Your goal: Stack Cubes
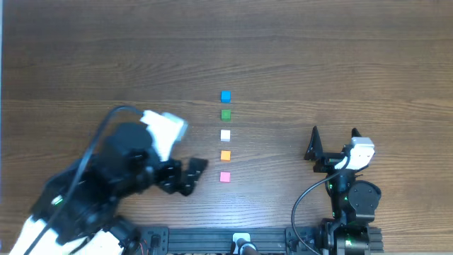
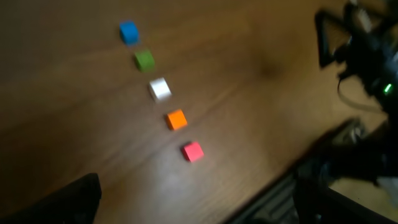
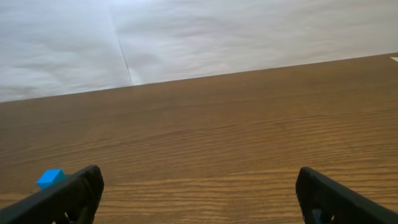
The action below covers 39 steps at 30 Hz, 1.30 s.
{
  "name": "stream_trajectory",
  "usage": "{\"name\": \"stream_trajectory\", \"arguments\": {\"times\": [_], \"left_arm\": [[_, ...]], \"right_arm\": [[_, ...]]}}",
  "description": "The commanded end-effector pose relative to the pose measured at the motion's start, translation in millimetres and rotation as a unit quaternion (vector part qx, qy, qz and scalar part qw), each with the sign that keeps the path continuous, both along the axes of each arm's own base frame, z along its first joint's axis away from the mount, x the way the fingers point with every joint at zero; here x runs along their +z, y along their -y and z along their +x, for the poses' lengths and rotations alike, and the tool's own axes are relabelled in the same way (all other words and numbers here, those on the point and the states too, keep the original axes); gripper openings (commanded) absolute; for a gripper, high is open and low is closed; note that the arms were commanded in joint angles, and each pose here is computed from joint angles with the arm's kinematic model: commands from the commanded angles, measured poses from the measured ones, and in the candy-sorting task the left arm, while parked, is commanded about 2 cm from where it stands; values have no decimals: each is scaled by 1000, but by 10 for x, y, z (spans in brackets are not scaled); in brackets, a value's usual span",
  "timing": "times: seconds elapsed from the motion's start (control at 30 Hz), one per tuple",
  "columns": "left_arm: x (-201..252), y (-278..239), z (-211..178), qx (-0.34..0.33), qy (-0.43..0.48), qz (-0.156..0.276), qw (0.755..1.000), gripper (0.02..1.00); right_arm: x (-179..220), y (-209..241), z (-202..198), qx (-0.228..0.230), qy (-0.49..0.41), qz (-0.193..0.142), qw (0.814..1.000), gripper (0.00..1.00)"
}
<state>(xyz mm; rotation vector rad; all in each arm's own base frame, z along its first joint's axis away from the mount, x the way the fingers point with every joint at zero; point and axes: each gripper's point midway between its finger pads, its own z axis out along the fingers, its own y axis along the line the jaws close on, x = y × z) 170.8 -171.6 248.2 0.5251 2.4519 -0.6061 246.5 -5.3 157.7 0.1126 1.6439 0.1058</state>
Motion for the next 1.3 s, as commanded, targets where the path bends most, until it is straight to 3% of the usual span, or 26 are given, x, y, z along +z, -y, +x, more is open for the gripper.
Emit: {"name": "stream_trajectory", "arguments": {"times": [0.03, 0.13, 0.23, 0.43, 0.7, 1.3], "left_arm": [[-211, 371, -203, -37, -81, 8, 996, 1000], [-399, 663, -446, -102, -152, 11, 983, 1000], [-653, 758, -481, -108, -201, 43, 973, 1000], [-1151, 792, -363, -52, -280, 104, 953, 1000], [-1647, 666, -108, 113, -312, 173, 927, 1000], [-2174, 738, -39, 165, -330, 217, 904, 1000]], "right_arm": [[-17, -11, -1, 3, -1, 3, 1000, 991], [-17, -11, -1, 3, -1, 3, 1000, 993], [-17, -11, -1, 3, -1, 3, 1000, 993], [-16, -11, -1, 3, -1, 3, 1000, 993], [-17, -11, -1, 3, -1, 3, 1000, 991], [-17, -11, -1, 3, -1, 3, 1000, 991]]}}
